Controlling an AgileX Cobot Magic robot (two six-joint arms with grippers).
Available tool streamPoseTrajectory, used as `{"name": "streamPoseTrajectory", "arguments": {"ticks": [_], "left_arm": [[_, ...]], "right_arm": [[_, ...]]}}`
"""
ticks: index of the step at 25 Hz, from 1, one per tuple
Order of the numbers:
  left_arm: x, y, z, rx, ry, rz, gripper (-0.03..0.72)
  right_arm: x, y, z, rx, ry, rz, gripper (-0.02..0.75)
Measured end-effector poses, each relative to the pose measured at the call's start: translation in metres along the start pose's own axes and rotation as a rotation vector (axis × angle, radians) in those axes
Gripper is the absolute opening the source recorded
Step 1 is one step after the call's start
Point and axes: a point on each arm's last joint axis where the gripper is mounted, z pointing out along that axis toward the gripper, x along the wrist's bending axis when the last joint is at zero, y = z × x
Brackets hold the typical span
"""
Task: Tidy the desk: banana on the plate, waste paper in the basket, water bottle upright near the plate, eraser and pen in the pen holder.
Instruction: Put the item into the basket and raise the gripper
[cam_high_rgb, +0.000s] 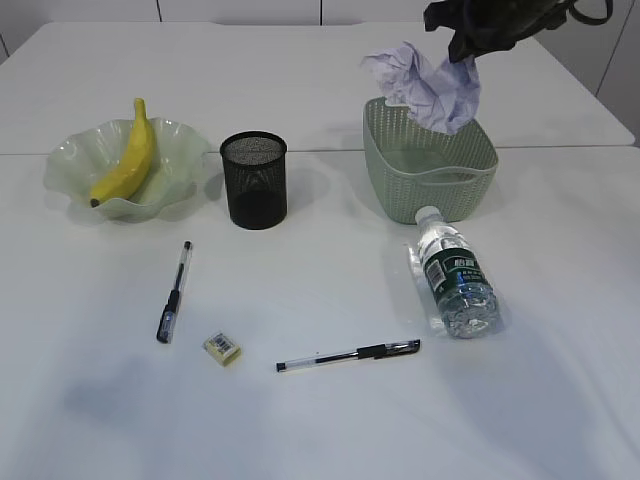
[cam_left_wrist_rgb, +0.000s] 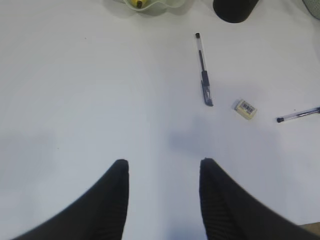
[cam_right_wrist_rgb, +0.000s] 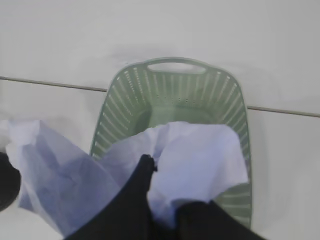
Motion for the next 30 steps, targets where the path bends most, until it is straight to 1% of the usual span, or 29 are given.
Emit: {"name": "streamPoseTrajectory", "arguments": {"ticks": [4,9,13,19,21,22,26,27,30], "left_arm": [[0.000,0.000,0.000,0.000,0.000,0.000,0.329],[0.000,0.000,0.000,-0.001,0.000,0.000,0.329],[0.000,0.001,0.000,-0.006,-0.001,0.000,0.328],[0.000,0.001,0.000,-0.012,-0.002,-0.001,0.328],[0.000,0.001,0.000,-0.012,-0.004,-0.002,0.328],[0.000,0.001,0.000,-0.012,-0.004,-0.002,0.328],[-0.001,0.001,0.000,-0.012,-0.009,-0.004,0.328],[-0.001,0.001,0.000,-0.012,-0.011,-0.006,0.328],[-0.001,0.001,0.000,-0.012,-0.015,-0.008,0.328]], "right_arm": [[-0.001,-0.004,0.022,0.001,-0.003,0.016,0.029],[-0.009,-0.011,0.045,0.023,-0.065,0.019,0.029],[-0.011,-0.010,0.046,0.018,-0.090,0.003,0.029],[-0.011,-0.012,0.051,0.022,-0.090,0.011,0.036],[-0.011,-0.014,0.055,0.030,-0.087,0.015,0.069],[-0.011,-0.014,0.056,0.032,-0.087,0.018,0.102],[-0.011,-0.015,0.056,0.033,-0.084,0.023,0.279],[-0.011,-0.015,0.056,0.033,-0.084,0.023,0.312],[-0.011,-0.015,0.057,0.034,-0.082,0.028,0.356]]}}
